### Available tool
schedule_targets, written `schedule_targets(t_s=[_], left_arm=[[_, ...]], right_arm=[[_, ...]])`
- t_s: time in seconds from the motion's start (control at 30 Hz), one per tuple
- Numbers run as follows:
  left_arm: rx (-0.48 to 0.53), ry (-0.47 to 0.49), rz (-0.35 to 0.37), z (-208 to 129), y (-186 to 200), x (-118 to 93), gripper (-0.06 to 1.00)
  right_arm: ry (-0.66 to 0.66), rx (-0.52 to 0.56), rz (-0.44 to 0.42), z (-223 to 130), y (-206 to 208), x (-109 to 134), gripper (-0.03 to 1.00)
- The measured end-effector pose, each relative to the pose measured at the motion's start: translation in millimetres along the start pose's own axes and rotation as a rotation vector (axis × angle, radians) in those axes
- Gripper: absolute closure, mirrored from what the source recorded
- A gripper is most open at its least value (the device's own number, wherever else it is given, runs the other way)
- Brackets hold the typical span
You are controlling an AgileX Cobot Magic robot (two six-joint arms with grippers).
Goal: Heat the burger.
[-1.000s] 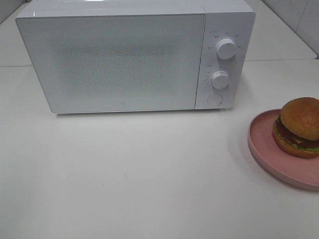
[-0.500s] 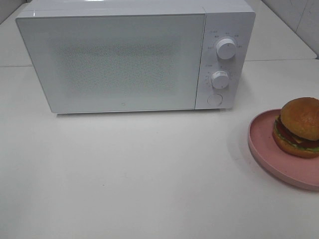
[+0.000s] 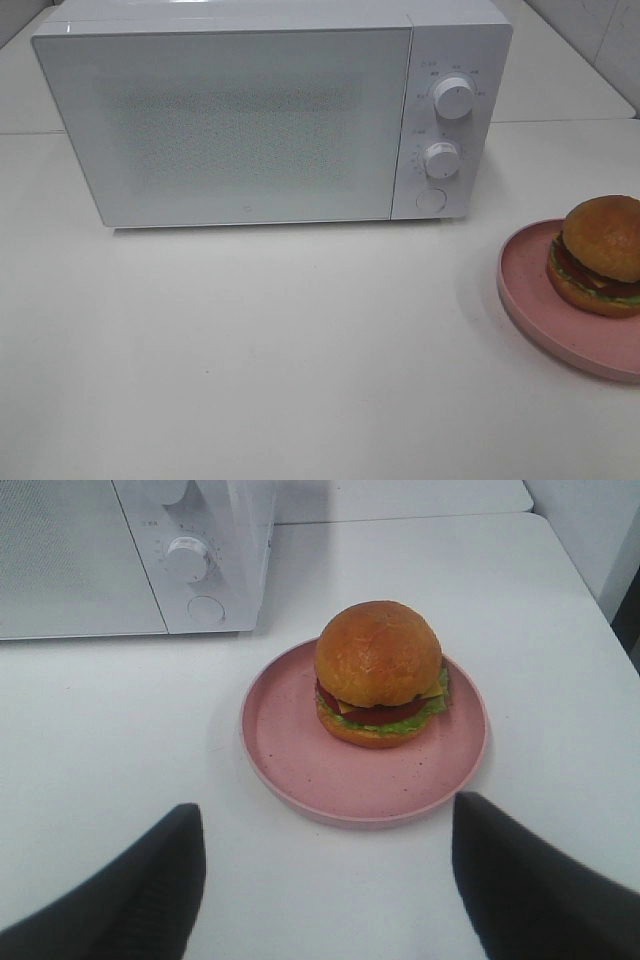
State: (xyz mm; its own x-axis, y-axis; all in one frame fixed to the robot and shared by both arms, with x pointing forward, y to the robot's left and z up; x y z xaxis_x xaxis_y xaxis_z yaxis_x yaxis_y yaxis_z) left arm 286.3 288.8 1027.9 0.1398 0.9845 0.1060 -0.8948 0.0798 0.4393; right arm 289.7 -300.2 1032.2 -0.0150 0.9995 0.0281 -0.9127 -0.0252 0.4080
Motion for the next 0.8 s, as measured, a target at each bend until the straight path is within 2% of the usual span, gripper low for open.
schedule_targets(t_s=[0.37,0.53,0.8], left_arm=[[0.000,0.000,-0.001,0.0,0.0,0.0,0.94],[0.000,0.000,-0.001,0.0,0.0,0.0,0.94],[0.000,0.000,-0.001,0.0,0.0,0.0,0.94]], right_arm=[[-0.001,0.000,-0.002,0.0,0.0,-0.1,0.31],[-0.017,-0.002,-0.037,0.2,0.1,-2.1,0.31],[-0.013,-0.002,-0.028,0.2,0.1,-1.6,0.31]])
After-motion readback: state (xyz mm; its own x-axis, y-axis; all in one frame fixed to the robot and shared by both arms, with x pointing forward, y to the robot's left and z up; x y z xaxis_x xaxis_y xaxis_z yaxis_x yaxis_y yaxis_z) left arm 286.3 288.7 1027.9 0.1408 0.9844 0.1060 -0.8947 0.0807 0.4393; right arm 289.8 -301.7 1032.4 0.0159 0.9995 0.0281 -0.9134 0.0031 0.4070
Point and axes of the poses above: a point on each arm's last joint axis where the gripper is mounted, y pointing back along that axis away from the gripper, x along the wrist's bending axis when the last joint is at zero, z = x × y, the point moved 6 cm from there along -y, pointing out along that axis toward the gripper, and after that the axes turned 3 degrees about -y, right-handed, at the moved point
